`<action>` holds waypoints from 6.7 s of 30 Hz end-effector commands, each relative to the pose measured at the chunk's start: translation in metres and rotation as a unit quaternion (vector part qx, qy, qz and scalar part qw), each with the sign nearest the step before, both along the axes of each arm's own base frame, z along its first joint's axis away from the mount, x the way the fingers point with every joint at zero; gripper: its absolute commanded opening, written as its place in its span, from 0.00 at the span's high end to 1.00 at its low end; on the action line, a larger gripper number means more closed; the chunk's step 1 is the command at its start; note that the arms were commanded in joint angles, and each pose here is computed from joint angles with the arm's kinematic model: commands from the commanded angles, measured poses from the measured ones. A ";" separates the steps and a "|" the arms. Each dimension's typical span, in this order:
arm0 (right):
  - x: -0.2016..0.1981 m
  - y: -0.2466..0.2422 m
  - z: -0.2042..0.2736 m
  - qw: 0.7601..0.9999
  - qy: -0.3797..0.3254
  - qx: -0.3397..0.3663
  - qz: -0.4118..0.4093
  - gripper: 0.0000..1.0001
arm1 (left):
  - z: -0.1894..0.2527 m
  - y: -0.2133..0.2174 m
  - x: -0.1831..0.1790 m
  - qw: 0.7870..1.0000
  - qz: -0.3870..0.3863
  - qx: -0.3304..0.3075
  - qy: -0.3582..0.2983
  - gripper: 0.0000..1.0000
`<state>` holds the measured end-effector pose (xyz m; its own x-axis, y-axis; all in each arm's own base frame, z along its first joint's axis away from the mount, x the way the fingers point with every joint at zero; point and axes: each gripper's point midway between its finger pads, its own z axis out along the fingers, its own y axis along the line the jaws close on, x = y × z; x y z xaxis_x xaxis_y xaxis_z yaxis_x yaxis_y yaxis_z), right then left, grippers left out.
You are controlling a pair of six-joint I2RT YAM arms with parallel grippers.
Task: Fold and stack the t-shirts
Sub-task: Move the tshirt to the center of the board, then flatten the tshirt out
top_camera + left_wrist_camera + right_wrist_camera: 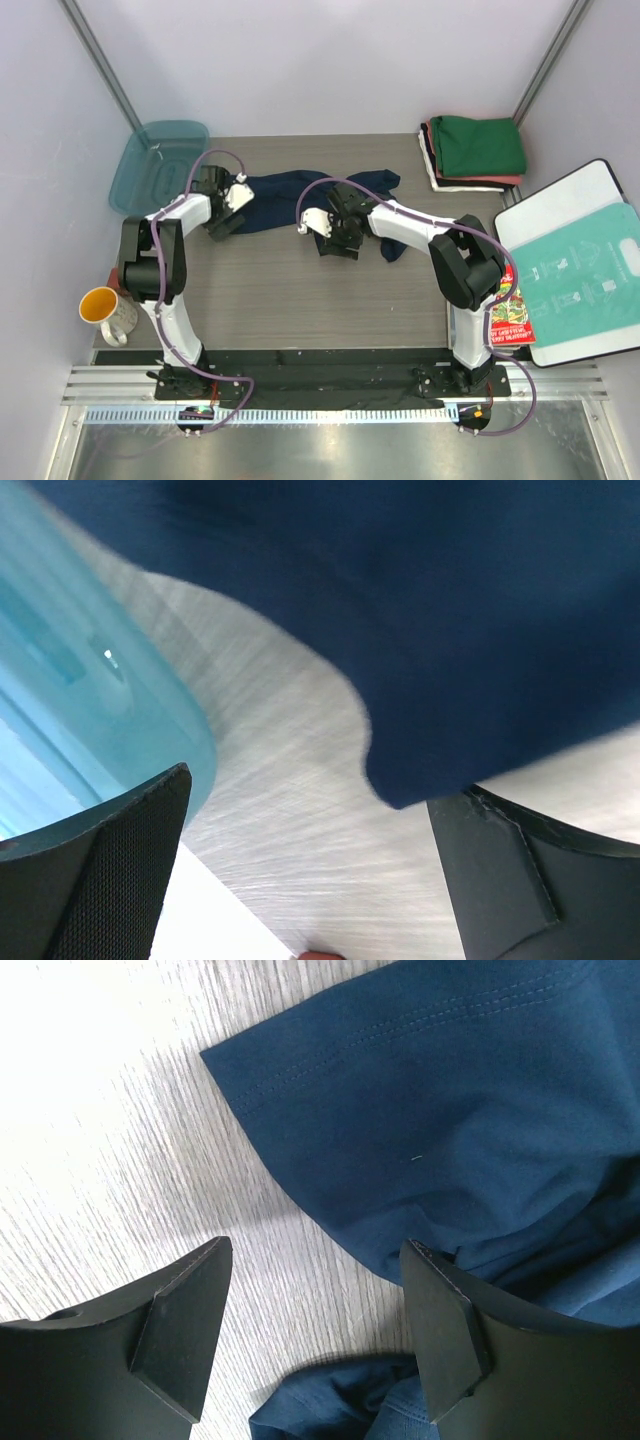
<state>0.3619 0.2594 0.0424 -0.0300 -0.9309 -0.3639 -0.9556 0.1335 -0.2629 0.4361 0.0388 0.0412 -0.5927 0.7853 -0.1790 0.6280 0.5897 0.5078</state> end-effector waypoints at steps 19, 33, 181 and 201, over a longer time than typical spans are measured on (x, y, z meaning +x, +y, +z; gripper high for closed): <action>-0.013 0.031 0.008 0.999 0.001 0.027 0.029 0.27 | 0.024 -0.029 -0.027 0.989 -0.046 -0.129 0.049 0.00; -0.007 0.069 -0.005 0.998 0.015 0.047 0.037 0.32 | 0.022 -0.040 -0.043 0.981 -0.082 -0.150 0.094 0.00; 0.127 -0.108 0.289 0.906 -0.386 -0.019 -0.175 0.99 | -0.014 -0.099 -0.023 0.963 -0.219 -0.137 0.069 0.00; 0.130 -0.106 0.287 0.905 -0.380 -0.003 -0.190 0.99 | -0.037 -0.134 -0.031 0.948 -0.263 -0.154 0.089 0.15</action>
